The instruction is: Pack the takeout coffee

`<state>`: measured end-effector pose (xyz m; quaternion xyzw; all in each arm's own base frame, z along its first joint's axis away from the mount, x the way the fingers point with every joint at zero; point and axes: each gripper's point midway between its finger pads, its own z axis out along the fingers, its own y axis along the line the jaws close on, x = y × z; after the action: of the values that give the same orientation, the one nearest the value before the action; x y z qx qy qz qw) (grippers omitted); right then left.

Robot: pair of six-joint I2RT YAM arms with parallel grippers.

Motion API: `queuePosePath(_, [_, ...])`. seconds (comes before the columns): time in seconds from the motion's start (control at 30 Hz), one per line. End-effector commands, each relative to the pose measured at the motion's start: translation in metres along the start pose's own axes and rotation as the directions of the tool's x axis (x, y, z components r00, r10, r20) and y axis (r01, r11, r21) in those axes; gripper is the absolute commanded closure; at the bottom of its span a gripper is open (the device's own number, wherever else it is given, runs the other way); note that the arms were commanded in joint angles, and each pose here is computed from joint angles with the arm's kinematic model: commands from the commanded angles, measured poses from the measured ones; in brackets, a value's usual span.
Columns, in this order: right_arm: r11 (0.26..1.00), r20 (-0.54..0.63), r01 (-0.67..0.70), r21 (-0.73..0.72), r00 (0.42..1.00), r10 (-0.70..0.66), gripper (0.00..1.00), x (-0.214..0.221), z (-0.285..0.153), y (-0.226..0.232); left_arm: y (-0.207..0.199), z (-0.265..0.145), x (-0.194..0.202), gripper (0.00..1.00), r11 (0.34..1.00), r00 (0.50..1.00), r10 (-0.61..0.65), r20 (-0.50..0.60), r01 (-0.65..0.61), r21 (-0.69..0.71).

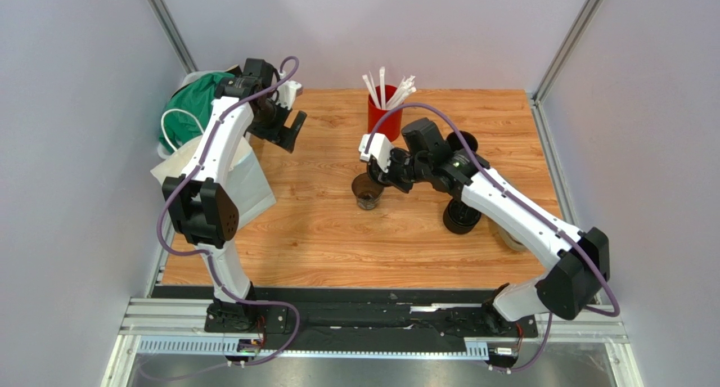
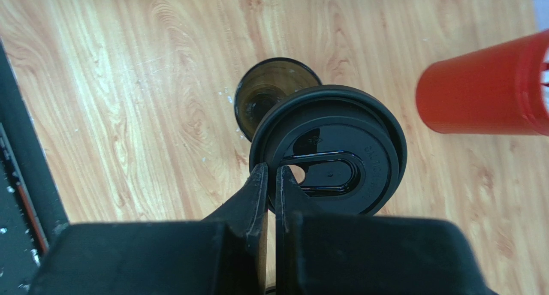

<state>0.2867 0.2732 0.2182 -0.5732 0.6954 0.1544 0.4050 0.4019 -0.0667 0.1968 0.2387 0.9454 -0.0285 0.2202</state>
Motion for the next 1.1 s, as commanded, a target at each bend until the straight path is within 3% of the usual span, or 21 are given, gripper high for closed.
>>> queuePosePath(0.0, [0.995, 0.041, 0.031, -0.093, 0.999, -0.027, 1.0, -0.028, 0.0, 0.005, -0.033, -0.019, -0.043, 0.02, 0.982, 0.98, -0.065, 0.188, 0.03, 0.184])
queuePosePath(0.17, [0.986, -0.015, 0.022, -0.164, 1.0, -0.025, 1.0, -0.026, 0.014, 0.012, -0.056, -0.032, -0.074, 0.02, 0.947, 0.932, -0.151, 0.328, 0.042, 0.318])
queuePosePath(0.3, [0.977, -0.081, 0.019, -0.215, 0.996, -0.037, 1.0, -0.018, 0.031, 0.019, -0.073, -0.031, -0.081, 0.02, 0.91, 0.906, -0.209, 0.367, 0.043, 0.412])
queuePosePath(0.47, [0.974, -0.14, 0.015, -0.225, 0.989, -0.047, 1.0, -0.009, 0.044, 0.019, -0.071, -0.033, -0.094, 0.02, 0.913, 0.846, -0.248, 0.472, 0.041, 0.406])
queuePosePath(0.77, [0.977, -0.235, 0.027, -0.212, 0.969, -0.077, 1.0, 0.005, 0.066, 0.011, -0.073, 0.003, -0.088, 0.02, 0.885, 0.844, -0.333, 0.421, 0.125, 0.449])
queuePosePath(1.07, [0.97, -0.253, 0.024, -0.24, 0.963, -0.086, 1.0, 0.012, 0.077, 0.013, -0.073, 0.006, -0.085, 0.03, 0.879, 0.837, -0.353, 0.419, 0.143, 0.455])
